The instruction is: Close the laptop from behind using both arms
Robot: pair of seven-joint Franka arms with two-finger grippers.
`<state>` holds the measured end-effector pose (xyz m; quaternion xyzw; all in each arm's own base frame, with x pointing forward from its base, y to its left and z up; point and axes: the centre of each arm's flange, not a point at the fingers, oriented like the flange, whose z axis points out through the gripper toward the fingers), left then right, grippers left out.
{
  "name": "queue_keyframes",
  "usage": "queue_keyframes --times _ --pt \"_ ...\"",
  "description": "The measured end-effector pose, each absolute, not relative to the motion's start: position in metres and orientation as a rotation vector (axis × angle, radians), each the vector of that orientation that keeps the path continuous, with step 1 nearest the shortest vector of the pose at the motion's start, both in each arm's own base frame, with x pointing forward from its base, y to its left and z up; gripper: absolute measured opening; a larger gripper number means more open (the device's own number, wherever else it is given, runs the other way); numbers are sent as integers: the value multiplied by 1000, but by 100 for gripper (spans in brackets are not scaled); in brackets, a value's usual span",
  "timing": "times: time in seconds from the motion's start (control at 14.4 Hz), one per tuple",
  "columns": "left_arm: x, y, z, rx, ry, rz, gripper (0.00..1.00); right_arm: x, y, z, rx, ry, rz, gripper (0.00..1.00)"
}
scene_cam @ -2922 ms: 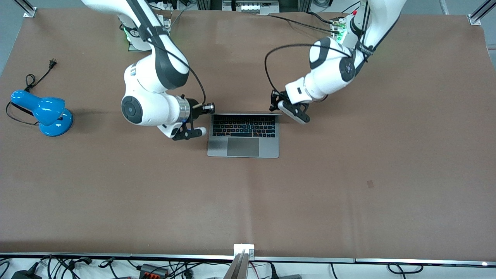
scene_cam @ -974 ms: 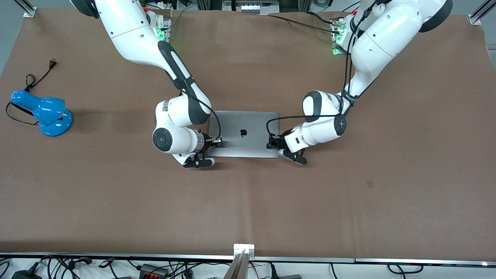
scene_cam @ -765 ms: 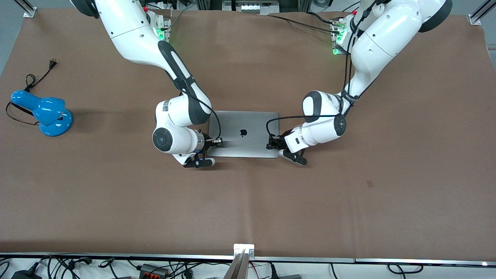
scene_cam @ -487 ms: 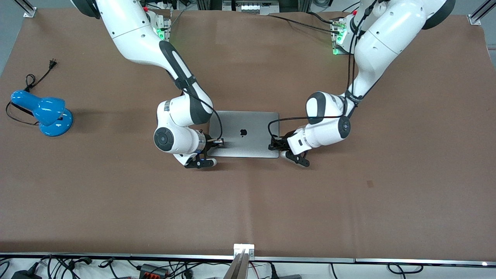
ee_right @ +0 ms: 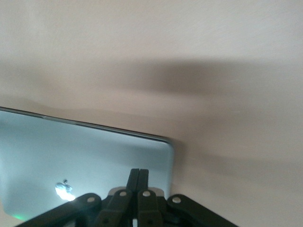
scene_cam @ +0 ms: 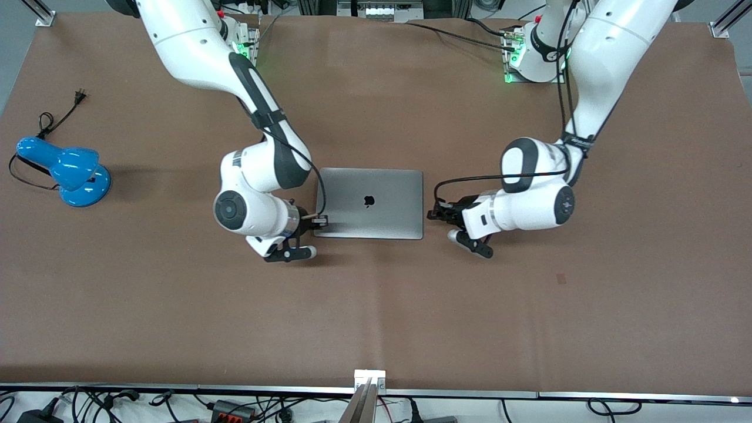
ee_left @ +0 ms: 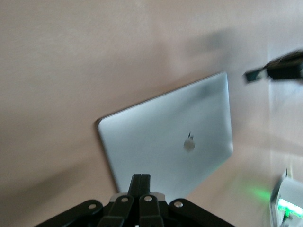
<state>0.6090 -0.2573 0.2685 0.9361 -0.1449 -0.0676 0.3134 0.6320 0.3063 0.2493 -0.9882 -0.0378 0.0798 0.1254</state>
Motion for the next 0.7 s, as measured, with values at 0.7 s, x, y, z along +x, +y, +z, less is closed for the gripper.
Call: queue_keyframes --times 0.7 --pt "627 -204 404 2871 -577 -469 1 636 213 347 -3064 -127 367 1"
